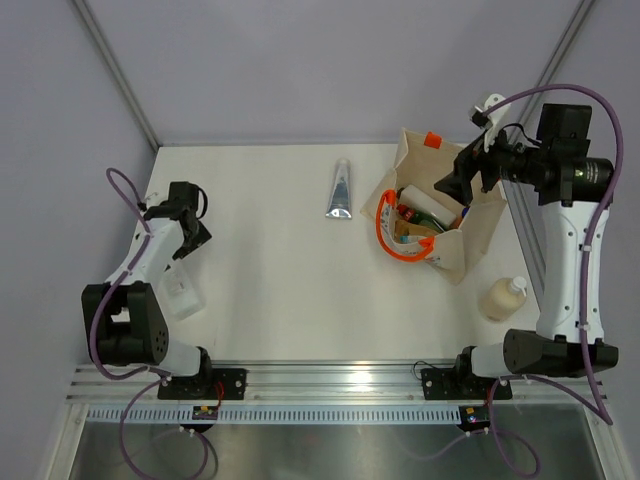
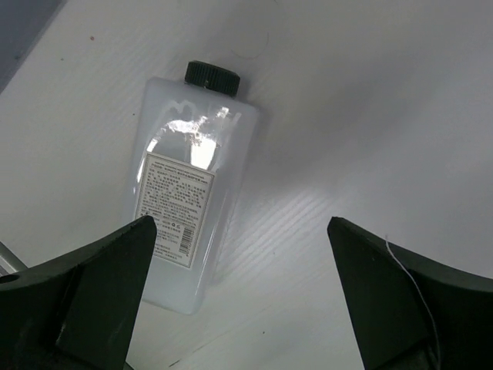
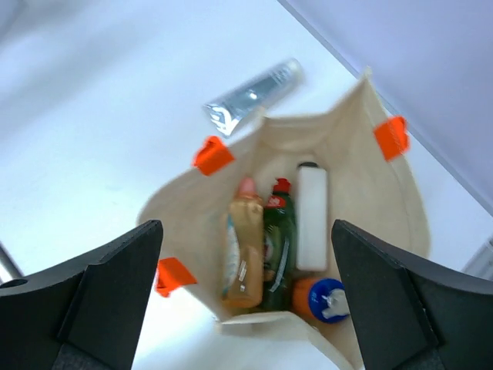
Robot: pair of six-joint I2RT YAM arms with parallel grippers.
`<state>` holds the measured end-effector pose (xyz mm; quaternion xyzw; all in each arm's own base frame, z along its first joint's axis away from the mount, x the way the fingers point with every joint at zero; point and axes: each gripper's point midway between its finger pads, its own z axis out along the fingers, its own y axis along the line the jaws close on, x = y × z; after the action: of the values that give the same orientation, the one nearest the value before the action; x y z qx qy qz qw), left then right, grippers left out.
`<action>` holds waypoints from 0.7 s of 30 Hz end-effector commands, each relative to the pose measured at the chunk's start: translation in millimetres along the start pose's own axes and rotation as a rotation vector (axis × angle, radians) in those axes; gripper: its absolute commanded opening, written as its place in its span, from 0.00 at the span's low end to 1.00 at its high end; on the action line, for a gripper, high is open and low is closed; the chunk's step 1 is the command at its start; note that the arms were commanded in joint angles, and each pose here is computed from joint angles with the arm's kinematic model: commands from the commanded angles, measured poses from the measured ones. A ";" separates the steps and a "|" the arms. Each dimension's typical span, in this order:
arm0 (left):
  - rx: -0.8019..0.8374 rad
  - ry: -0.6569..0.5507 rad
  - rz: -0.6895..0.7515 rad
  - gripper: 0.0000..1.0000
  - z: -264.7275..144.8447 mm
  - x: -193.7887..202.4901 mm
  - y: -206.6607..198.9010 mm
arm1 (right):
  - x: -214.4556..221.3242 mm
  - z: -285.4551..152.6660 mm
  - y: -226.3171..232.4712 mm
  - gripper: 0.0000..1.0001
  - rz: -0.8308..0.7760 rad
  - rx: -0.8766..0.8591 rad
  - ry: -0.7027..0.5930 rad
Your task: Place the personal care products into the canvas bag
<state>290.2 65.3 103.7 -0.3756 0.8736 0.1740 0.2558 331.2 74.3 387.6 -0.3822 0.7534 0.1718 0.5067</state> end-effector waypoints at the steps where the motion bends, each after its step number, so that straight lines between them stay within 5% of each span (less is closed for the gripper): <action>1: -0.096 -0.054 -0.030 0.99 10.0 -28.2 19.0 | 5.4 11.1 38.7 0.99 0.061 -0.202 -0.072; 8: -0.086 0.041 -0.148 0.99 49.8 -36.7 40.5 | 17.5 22.6 46.4 1.00 0.183 -0.258 -0.079; 21: 0.064 0.292 0.004 0.99 87.5 25.0 15.8 | 21.6 25.1 61.4 0.99 0.194 -0.322 -0.131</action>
<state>302.7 123.8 47.7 -0.3951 0.8893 0.1407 0.1822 305.0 112.9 338.1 -0.3552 0.7435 0.3431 0.4509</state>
